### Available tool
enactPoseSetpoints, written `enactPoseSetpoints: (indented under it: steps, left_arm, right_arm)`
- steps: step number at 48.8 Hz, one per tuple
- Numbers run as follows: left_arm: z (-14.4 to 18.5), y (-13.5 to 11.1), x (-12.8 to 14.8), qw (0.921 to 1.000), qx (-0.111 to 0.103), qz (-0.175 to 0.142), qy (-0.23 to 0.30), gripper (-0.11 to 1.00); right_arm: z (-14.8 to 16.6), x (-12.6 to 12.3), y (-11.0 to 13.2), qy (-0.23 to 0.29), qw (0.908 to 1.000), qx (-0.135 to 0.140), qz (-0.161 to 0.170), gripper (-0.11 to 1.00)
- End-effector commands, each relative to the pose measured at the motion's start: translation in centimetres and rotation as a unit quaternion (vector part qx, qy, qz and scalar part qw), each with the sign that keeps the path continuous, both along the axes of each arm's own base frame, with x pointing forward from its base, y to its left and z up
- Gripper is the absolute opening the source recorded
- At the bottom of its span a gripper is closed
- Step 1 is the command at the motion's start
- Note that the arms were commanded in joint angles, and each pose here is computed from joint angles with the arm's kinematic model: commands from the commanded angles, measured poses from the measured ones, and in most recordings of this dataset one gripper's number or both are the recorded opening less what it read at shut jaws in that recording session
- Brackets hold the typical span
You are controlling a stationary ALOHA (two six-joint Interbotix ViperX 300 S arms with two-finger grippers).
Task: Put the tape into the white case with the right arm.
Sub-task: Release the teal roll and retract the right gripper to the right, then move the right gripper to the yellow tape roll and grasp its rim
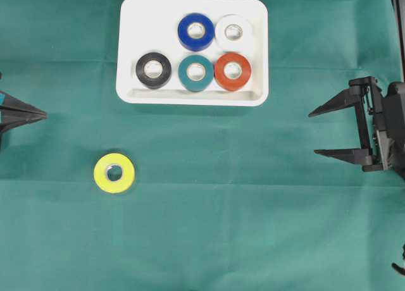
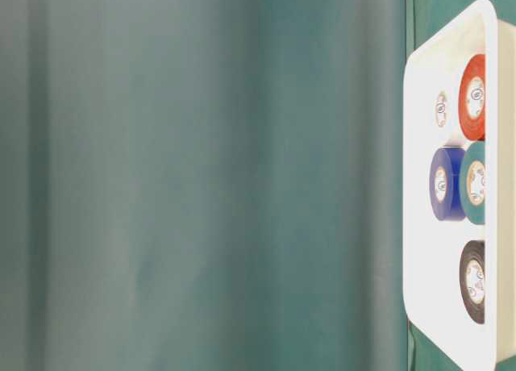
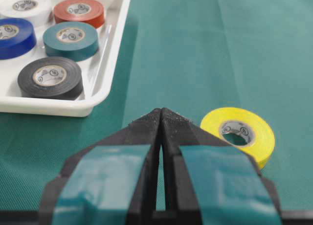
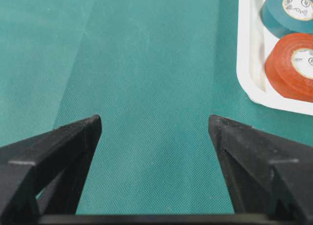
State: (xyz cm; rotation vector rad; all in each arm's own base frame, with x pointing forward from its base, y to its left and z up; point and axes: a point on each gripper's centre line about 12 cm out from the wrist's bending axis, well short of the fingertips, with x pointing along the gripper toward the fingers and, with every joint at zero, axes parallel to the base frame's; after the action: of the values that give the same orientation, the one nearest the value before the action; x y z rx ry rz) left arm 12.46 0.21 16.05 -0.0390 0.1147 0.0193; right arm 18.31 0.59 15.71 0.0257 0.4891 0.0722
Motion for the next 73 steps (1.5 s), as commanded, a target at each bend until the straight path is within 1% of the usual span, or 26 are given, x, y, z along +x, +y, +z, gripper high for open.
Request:
enactPoseSetpoints:
  steps: [1, 8, 16, 28, 34, 43, 56, 66, 73]
  left_arm:
    - [0.5, 0.0, 0.1, 1.0, -0.001, 0.002, -0.005, 0.0]
    - [0.5, 0.0, 0.1, 1.0, -0.001, 0.002, -0.005, 0.0]
    - [0.4, 0.0, 0.1, 1.0, -0.001, 0.002, -0.004, 0.0]
    - [0.4, 0.0, 0.1, 1.0, -0.001, 0.002, -0.004, 0.0]
    - [0.5, 0.0, 0.1, 1.0, -0.001, 0.002, -0.005, 0.0]
    - [0.5, 0.0, 0.1, 1.0, -0.001, 0.002, -0.005, 0.0]
    - [0.5, 0.0, 0.1, 1.0, -0.001, 0.002, -0.005, 0.0]
    - [0.5, 0.0, 0.1, 1.0, -0.001, 0.002, -0.006, 0.0]
    - [0.5, 0.0, 0.1, 1.0, -0.001, 0.002, -0.007, 0.0]
  right_arm:
    - [0.8, 0.9, 0.1, -0.006, 1.0, -0.001, 0.007, 0.59]
    - [0.7, 2.2, 0.4, 0.008, 0.9998, -0.002, 0.017, 0.59]
    - [1.0, 5.0, 1.3, 0.026, 0.9989, -0.001, 0.039, 0.59]
    - [0.7, 10.3, 2.0, 0.055, 0.9972, -0.001, 0.05, 0.59]
    - [0.6, 13.7, 2.1, 0.059, 0.9971, 0.0, 0.049, 0.59]
    - [0.9, 18.7, 2.6, 0.049, 0.9974, -0.001, 0.052, 0.59]
    - [1.1, 25.1, 4.0, 0.026, 0.9975, -0.002, 0.065, 0.59]
    - [0.8, 29.3, 5.2, 0.014, 0.9975, -0.005, 0.07, 0.59]
    - [0.4, 31.8, 5.8, 0.018, 0.9979, -0.016, 0.061, 0.59]
